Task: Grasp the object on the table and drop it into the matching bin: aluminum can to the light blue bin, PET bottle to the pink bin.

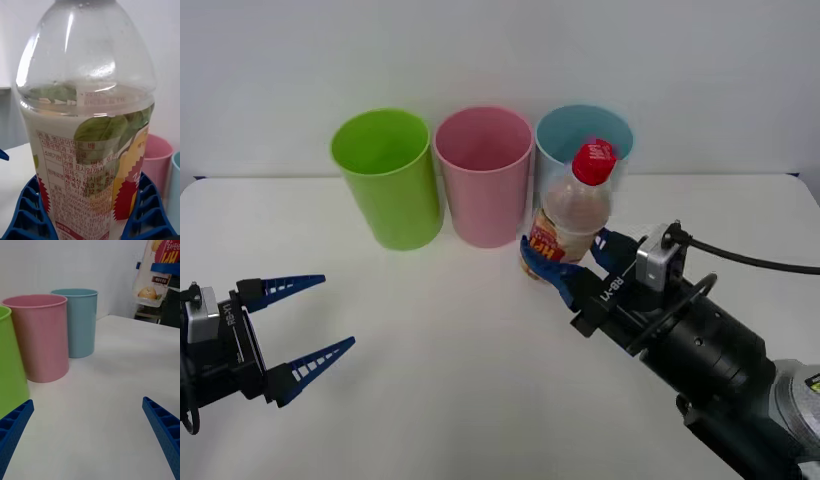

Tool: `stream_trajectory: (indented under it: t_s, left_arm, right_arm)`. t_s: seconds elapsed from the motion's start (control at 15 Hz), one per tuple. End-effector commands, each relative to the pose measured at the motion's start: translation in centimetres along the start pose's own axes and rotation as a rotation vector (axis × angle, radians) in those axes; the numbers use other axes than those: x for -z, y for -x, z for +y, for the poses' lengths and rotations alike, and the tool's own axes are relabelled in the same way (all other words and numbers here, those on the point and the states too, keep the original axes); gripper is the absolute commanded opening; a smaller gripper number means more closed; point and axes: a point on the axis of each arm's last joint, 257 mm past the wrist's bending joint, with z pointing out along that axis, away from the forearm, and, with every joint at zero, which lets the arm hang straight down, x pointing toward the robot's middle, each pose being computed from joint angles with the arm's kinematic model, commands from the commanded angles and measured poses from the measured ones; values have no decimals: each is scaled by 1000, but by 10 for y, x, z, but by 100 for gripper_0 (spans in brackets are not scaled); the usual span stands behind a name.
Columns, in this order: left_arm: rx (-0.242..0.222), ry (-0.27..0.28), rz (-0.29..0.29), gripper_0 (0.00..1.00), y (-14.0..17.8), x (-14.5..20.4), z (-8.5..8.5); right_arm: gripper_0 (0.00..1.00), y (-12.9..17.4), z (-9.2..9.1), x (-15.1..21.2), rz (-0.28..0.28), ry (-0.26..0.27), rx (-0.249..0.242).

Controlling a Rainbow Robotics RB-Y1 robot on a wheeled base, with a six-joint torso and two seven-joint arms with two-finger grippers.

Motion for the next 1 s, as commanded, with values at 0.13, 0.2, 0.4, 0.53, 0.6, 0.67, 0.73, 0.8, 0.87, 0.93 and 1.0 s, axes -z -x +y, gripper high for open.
stream_trajectory:
  t_s: [0.13,0.2,0.4,0.53,0.6,0.67,0.73,0.8,0.87,0.93,1.0]
  left_arm:
    - [0,0,0,100,0,0,0]
    - [0,0,0,100,0,0,0]
    - [0,0,0,100,0,0,0]
    - [0,0,0,100,0,0,0]
    - [0,0,0,100,0,0,0]
    - [0,0,0,100,0,0,0]
    - [0,0,0,100,0,0,0]
    - [0,0,0,100,0,0,0]
    - [0,0,0,100,0,0,0]
    - [0,0,0,100,0,0,0]
    - [0,0,0,100,0,0,0]
  right_arm:
    - [0,26,-12,-34,-48,-21,-9]
    - [0,28,-13,-42,-53,-20,-19]
    - [0,32,-27,-79,-68,-25,-33]
    - [0,34,-40,-106,-73,-36,-41]
    - [0,33,-46,-118,-71,-42,-48]
    - [0,30,-56,-131,-68,-56,-47]
    - [0,30,-63,-142,-66,-66,-41]
    - [0,28,-71,-152,-57,-75,-34]
    - [0,25,-80,-163,-47,-84,-33]
    - [0,20,-84,-172,-34,-89,-30]
    - [0,18,-90,-180,-28,-98,-31]
